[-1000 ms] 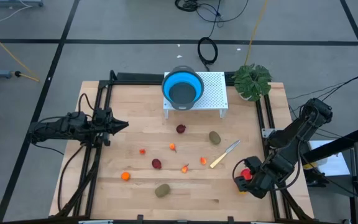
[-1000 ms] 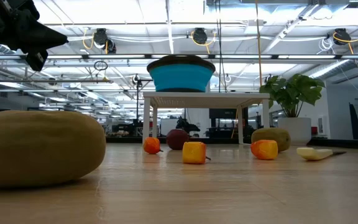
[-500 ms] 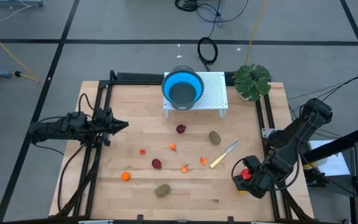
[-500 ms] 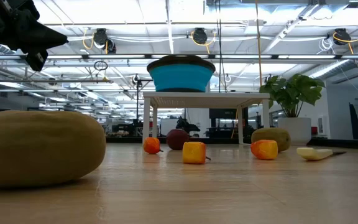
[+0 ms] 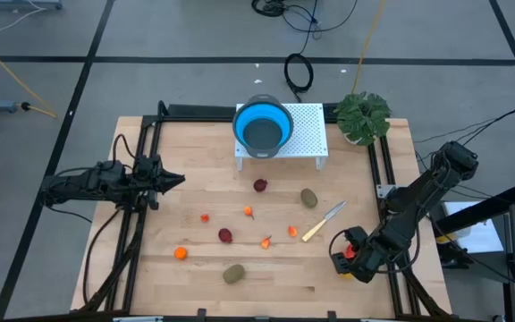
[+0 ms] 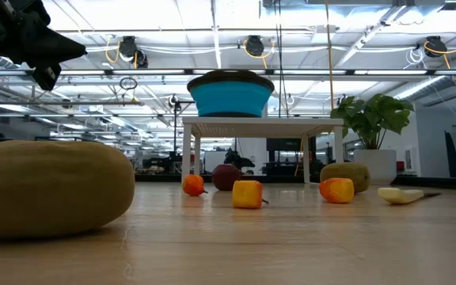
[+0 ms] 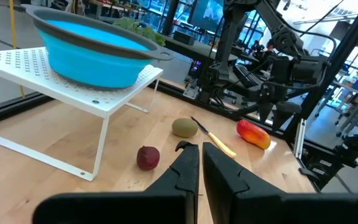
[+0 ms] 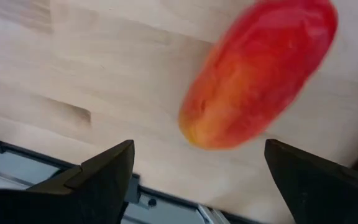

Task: Pick & Place Fruit
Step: Put the mango into the blue strainer bowl on the shelf

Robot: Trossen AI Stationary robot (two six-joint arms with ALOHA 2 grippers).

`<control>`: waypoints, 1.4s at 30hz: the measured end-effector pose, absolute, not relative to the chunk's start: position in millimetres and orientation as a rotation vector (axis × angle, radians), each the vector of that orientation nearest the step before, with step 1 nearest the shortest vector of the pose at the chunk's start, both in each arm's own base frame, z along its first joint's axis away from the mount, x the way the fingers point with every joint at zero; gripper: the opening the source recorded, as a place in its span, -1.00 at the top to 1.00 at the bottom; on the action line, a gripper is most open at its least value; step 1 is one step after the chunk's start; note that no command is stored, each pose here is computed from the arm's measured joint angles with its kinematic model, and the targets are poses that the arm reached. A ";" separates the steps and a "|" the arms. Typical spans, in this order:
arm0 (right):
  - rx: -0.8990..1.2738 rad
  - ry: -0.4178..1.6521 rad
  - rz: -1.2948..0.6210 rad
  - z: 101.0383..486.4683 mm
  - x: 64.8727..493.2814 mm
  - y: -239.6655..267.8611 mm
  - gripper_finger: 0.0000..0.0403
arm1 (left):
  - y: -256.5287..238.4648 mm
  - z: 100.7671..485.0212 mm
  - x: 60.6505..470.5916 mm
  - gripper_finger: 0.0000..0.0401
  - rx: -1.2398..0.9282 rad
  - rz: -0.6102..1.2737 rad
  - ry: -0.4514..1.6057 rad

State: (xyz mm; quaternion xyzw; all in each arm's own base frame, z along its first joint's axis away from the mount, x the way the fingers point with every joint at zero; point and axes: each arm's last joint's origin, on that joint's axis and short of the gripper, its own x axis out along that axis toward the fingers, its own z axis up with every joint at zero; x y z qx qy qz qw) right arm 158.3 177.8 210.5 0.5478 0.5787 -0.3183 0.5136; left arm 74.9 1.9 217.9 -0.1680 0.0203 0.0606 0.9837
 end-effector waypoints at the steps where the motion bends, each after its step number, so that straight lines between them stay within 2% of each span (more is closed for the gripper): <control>1: 1.317 1.410 -0.766 210.5 157.8 178.1 -0.75 | 1.9 217.9 74.9 0.90 -0.338 0.122 0.041; 11: 1.288 1.409 -0.848 204.4 156.6 176.8 -0.75 | 2.4 218.0 74.8 0.90 -0.323 0.138 0.038; 21: 1.191 1.371 -0.930 180.6 168.4 179.4 -0.75 | 2.4 218.0 74.8 0.90 -0.317 0.139 0.038; 30: 1.162 1.390 -0.931 168.9 173.6 184.1 -0.74 | 2.4 218.0 74.8 0.90 -0.316 0.139 0.038; 35: 1.152 1.443 -0.910 169.0 172.7 184.9 -0.59 | 2.5 218.0 74.8 0.90 -0.315 0.139 0.038; 42: 1.152 1.438 -0.911 169.0 172.8 184.9 -0.25 | 2.5 217.9 74.8 0.90 -0.314 0.140 0.039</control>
